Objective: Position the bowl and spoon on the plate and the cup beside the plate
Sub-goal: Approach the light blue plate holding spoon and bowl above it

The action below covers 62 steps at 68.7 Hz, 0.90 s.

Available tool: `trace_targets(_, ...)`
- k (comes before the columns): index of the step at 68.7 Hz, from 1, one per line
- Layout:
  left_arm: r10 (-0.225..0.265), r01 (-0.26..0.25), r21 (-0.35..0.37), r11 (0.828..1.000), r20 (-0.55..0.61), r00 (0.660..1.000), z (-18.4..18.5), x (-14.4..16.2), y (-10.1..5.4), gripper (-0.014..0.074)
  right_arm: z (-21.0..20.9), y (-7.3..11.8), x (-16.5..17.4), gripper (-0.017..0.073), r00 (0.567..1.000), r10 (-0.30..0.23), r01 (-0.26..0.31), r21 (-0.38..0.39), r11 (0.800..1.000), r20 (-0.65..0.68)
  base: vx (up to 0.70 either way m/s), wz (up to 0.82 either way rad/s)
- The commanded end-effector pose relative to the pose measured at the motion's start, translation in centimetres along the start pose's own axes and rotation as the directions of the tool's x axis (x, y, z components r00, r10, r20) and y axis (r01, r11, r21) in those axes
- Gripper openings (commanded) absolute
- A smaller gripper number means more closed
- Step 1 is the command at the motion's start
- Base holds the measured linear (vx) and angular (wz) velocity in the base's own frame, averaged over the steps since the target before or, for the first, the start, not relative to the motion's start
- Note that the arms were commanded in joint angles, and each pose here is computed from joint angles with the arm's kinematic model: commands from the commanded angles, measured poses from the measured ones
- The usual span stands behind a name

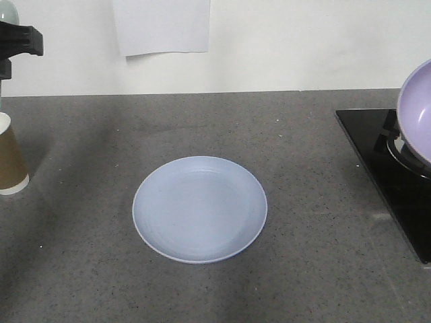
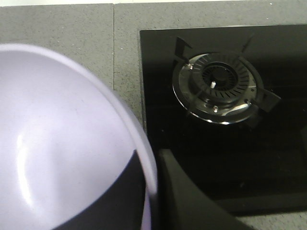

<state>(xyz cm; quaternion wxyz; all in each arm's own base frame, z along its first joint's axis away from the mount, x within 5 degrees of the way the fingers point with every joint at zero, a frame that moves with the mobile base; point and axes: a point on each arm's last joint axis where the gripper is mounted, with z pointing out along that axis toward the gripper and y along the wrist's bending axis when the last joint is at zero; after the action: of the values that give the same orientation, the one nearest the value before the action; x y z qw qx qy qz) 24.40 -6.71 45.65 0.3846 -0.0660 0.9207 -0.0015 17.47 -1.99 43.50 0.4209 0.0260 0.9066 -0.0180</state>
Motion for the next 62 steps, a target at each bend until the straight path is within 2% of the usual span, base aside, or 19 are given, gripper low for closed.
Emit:
trace_targets(1, -0.006, 0.004, 0.026, 1.000, 0.094, 0.996, -1.60, -0.73, 0.30, -0.0006, -1.02, -0.10, -0.99, -0.0006, 0.995, -0.009, 0.008, 0.013, 1.000, 0.099, 0.08, 0.10)
trace_targets(62, -0.006, 0.004, 0.026, 1.000, 0.094, 0.996, -1.60, -0.73, 0.30, -0.0006, -1.02, -0.10, -0.99, -0.0006, 0.995, -0.009, 0.008, 0.013, 1.000, 0.099, 0.04, 0.09)
